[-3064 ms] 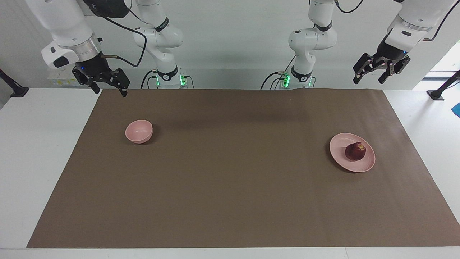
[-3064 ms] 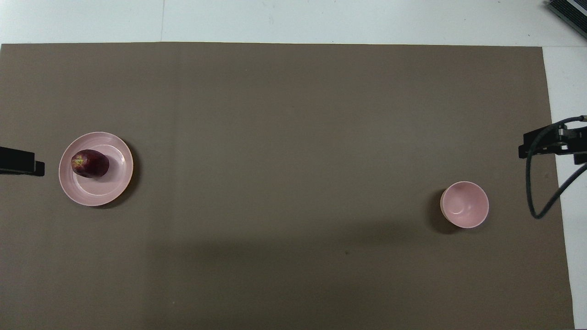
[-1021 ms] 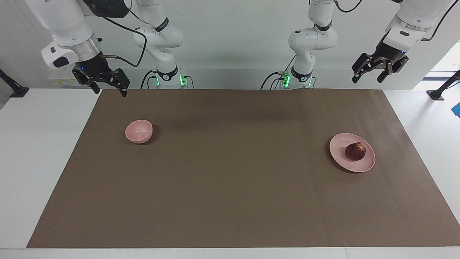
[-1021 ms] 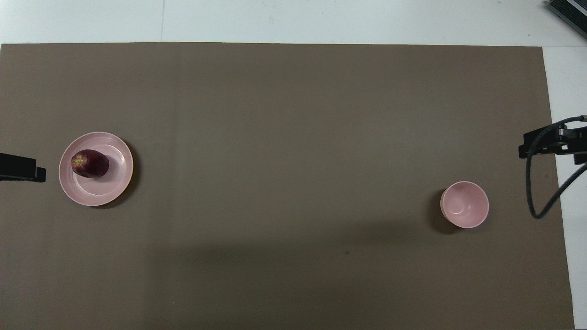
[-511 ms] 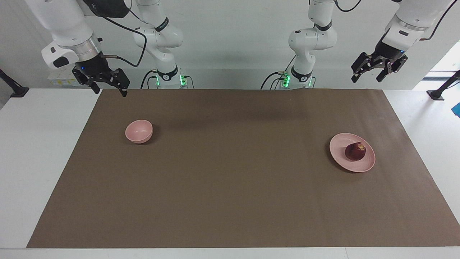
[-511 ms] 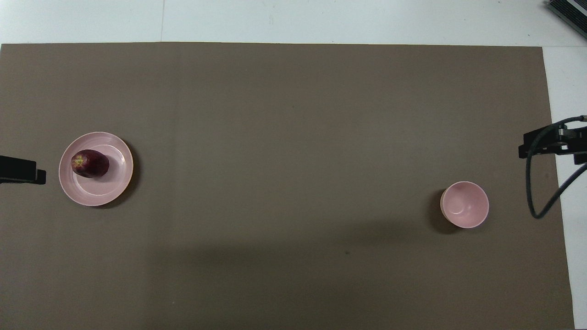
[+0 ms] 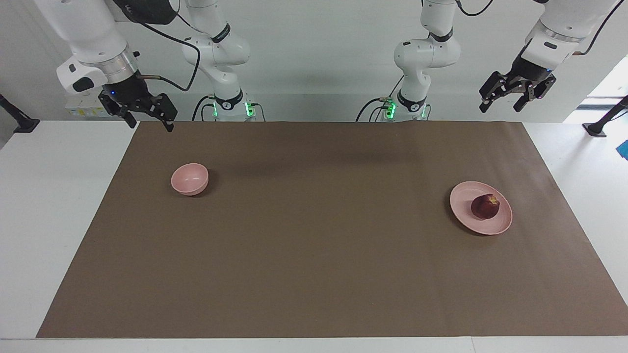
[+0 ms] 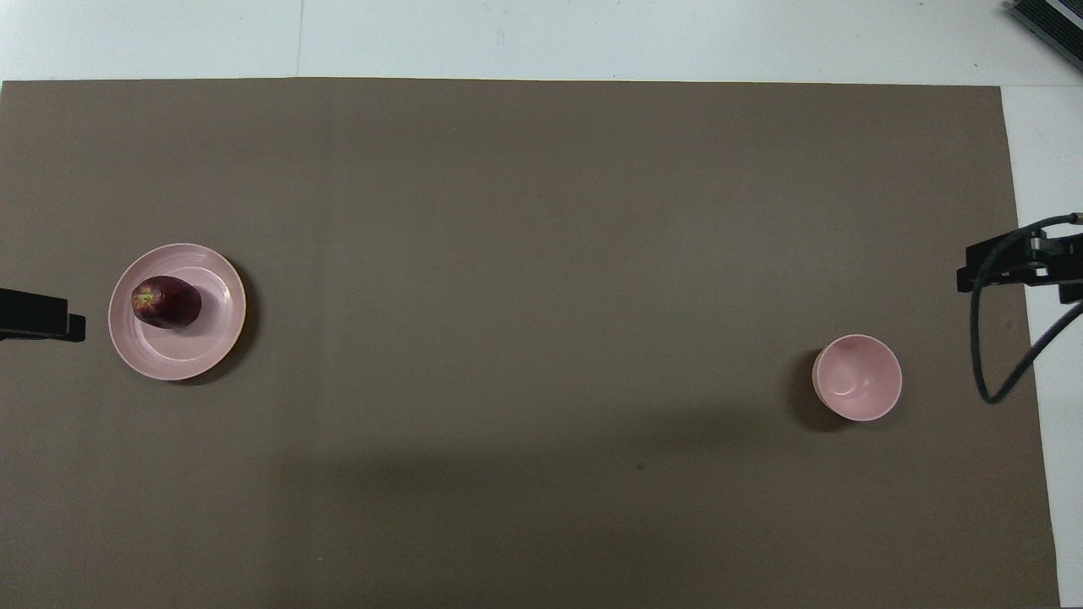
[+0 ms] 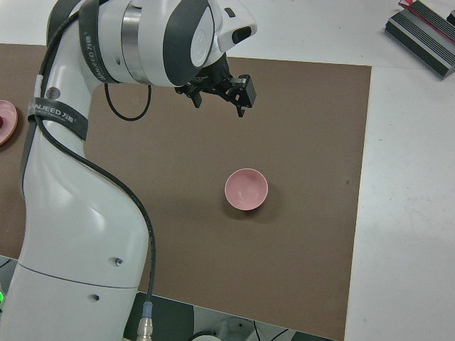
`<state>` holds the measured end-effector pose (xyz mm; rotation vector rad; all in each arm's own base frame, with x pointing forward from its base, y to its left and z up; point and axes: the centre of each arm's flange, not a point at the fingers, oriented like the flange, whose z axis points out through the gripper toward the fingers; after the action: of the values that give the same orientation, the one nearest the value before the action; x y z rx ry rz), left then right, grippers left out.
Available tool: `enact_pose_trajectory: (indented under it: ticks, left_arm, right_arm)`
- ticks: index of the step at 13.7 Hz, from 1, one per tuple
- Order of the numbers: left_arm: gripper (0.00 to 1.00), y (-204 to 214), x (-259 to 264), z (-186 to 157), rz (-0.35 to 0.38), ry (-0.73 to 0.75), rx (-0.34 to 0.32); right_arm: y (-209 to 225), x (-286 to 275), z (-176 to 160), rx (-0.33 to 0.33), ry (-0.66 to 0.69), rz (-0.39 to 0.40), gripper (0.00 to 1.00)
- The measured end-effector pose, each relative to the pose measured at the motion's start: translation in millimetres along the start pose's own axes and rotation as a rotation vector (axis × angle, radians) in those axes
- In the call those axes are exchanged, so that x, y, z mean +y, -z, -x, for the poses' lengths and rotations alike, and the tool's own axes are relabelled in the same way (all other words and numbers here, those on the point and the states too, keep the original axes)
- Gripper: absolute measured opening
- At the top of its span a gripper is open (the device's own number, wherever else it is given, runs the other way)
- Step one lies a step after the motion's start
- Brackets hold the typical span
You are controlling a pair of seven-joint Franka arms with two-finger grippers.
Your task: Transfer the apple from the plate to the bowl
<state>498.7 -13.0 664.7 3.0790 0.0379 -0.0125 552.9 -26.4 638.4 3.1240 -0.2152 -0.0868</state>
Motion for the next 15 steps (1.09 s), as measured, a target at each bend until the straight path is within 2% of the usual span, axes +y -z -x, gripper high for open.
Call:
enact_pose_trajectory:
  ticks: [3,6,11,15]
  left_arm:
    - [1.0,-17,-17,-10,0.002,0.035,0.032]
    - [1.0,-37,-32,-14,0.002,0.061,0.032]
    - [1.0,-107,-46,-44,0.002,0.086,0.078]
    - [1.0,-152,-88,-74,0.001,0.153,0.111]
  right_arm:
    - [0,0,0,0.0,0.0,0.0,1.0]
    - [0,0,0,0.0,0.0,0.0,1.0]
    - [0,0,0,0.0,0.0,0.0,1.0]
    - [0,0,0,0.0,0.0,0.0,1.0]
